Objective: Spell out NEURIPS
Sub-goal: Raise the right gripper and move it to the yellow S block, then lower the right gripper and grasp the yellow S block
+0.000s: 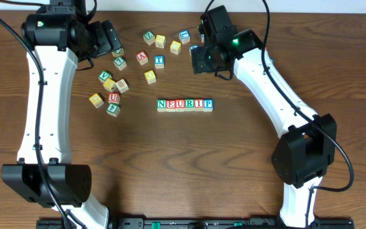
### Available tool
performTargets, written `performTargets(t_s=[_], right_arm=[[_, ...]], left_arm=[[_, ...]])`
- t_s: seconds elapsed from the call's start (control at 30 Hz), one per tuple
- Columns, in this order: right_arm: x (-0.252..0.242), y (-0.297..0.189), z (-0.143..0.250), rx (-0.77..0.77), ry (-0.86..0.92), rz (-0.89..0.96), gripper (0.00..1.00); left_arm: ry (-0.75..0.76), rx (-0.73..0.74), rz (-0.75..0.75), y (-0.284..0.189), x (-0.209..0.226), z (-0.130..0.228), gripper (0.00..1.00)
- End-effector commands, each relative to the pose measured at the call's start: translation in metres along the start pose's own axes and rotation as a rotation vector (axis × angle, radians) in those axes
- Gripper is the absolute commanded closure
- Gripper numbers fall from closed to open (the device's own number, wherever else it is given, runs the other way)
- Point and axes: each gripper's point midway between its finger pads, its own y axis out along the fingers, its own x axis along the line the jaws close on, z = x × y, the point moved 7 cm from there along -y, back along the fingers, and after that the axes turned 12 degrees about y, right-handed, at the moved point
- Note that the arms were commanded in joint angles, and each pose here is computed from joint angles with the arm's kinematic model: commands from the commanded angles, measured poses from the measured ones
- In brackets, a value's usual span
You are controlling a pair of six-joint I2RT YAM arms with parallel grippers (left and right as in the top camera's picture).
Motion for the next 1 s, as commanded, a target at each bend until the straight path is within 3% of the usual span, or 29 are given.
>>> performTargets(t_s=[0.0,0.57,0.97], right_arm=[[-0.002,-0.006,-0.003,-0.022,0.018,0.032,0.39],[-0.042,0.005,-0.056,-0.165,0.123,0.050,0.40],[-0.060,0.087,-0.058,-0.121,0.145,0.121,0.39]], left_arm=[[0.007,0.014,-0.017,0.005,0.003,0.001,0.02],[0.007,0.014,-0.018,0.005,0.003,0.001,0.02],[0.007,0.014,-0.017,0.005,0.003,0.001,0.02]])
